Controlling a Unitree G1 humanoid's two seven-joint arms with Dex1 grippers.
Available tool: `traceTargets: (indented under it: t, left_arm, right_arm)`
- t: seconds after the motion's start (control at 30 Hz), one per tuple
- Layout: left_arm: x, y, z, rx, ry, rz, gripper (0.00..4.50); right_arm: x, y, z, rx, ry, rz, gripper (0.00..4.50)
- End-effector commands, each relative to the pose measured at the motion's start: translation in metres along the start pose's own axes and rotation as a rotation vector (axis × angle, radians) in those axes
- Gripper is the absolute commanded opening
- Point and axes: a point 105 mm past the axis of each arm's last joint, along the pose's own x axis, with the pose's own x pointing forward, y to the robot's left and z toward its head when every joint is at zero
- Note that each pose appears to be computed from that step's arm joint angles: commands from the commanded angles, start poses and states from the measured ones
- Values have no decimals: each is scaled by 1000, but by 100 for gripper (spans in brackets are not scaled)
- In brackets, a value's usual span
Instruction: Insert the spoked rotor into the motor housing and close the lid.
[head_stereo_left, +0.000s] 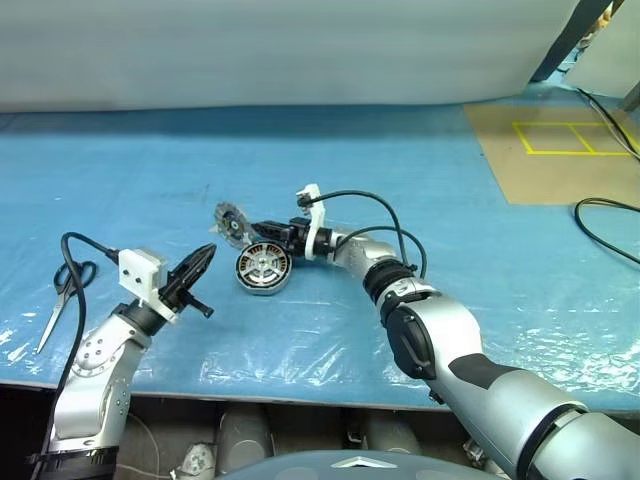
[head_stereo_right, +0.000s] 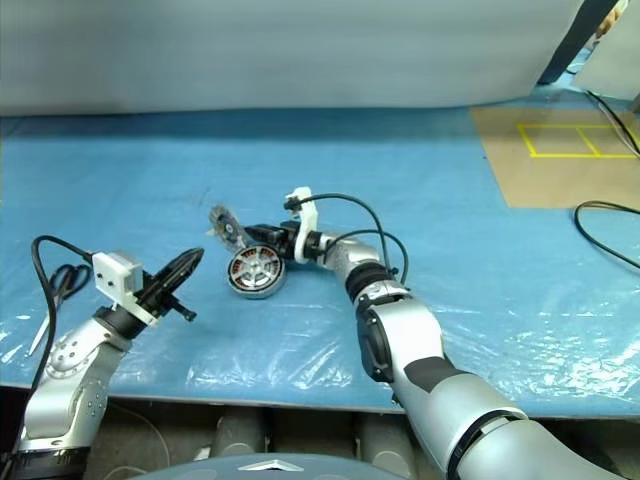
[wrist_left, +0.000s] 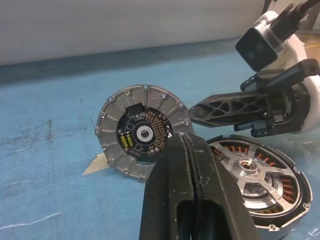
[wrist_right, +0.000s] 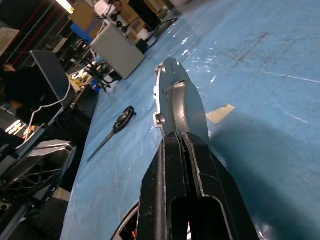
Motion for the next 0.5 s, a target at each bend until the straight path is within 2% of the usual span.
traceTargets:
  t: [0.03, 0.37, 0.5]
  left_arm:
    - [-2, 4, 12, 30, -39, 9, 0]
    - [5, 7, 8, 27, -24, 33, 0]
    - [6, 10, 1, 41, 7, 55, 0]
  right_arm:
    - [3, 2, 15, -132, 12, -12, 4]
    - [-11, -22, 31, -446, 56, -222, 4]
    - [-12, -12, 51, -509, 10, -163, 4]
